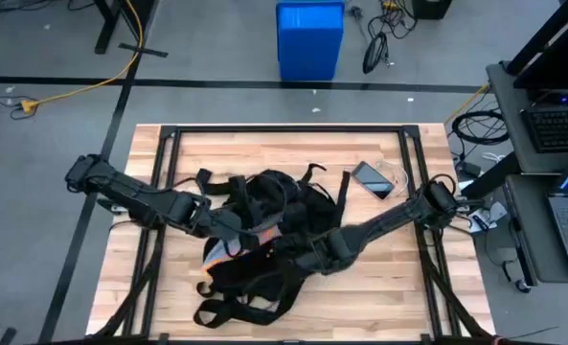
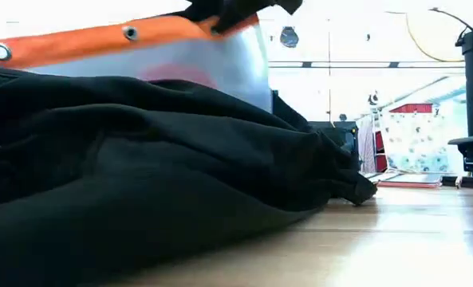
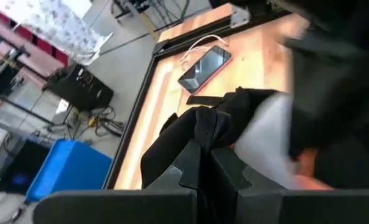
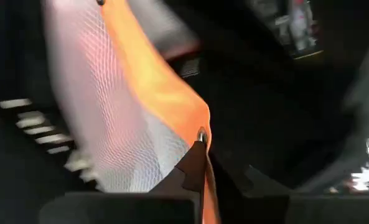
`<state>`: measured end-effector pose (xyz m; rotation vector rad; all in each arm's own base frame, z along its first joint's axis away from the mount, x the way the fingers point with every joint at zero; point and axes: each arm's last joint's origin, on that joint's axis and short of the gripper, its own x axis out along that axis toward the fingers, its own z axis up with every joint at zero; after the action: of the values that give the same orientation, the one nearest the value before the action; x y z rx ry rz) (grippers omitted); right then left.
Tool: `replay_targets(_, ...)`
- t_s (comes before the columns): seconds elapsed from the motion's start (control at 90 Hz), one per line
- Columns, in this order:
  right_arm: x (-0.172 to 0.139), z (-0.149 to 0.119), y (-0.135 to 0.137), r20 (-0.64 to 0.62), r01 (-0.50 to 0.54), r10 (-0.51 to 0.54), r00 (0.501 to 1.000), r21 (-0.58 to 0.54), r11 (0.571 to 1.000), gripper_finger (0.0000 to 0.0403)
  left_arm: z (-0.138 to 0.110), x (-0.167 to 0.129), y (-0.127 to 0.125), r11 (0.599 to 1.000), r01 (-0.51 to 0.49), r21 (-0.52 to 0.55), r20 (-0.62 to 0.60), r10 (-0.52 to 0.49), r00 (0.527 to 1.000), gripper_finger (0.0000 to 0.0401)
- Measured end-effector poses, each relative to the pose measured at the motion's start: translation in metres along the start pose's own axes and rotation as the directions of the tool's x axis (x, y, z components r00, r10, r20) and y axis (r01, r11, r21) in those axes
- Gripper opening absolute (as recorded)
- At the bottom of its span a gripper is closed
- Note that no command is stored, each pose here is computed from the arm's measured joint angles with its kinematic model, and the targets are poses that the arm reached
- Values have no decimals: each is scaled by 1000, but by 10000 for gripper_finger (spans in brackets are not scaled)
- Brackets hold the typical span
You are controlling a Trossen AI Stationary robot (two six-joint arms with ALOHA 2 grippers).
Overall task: Unpack backpack
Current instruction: Put the zip bag into the black backpack
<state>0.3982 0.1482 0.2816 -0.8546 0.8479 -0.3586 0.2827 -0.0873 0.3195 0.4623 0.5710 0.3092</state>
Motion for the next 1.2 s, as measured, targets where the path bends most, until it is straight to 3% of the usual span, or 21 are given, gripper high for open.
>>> replay_targets(0.1,-4,9,-14,23,84,-83,996,-42,996,0,0,-1,-2,1000,2,9,-2,-2,1000,2)
replay_targets(0.2,-8,18,-20,74,105,-101,992,-56,993,0,0,-2,-3,1000,0,22,2,0,1000,2)
replay_targets(0.333,8,10,-14,75,4,1,997,-67,998,0,1,-7,-8,999,14,50,17,-15,1000,2)
replay_targets(0.522,27,-9,-3,-13,-46,46,999,2,999,0,2,-12,-13,998,22,66,25,-24,999,2)
replay_targets(0.611,19,-12,5,-18,-141,143,990,77,987,0,1,-12,-14,997,24,73,19,-26,1000,2)
replay_targets(0.7,3,-13,18,-2,-281,285,959,162,946,8,-2,-12,-13,996,7,88,-9,-7,1000,2)
replay_targets(0.778,-13,-12,34,5,-391,396,918,182,902,24,-3,-12,-13,995,-3,95,-19,5,1000,2)
replay_targets(0.844,-26,-13,49,-11,-426,434,901,168,889,44,-3,-12,-13,995,-2,96,-18,3,1000,2)
replay_targets(1.022,-52,-26,86,-46,-418,427,903,140,898,110,-3,-12,-13,995,-1,97,-19,3,1000,2)
replay_targets(1.2,-58,-55,123,-101,-365,370,924,64,929,177,-3,-12,-13,995,0,97,-18,2,1000,2)
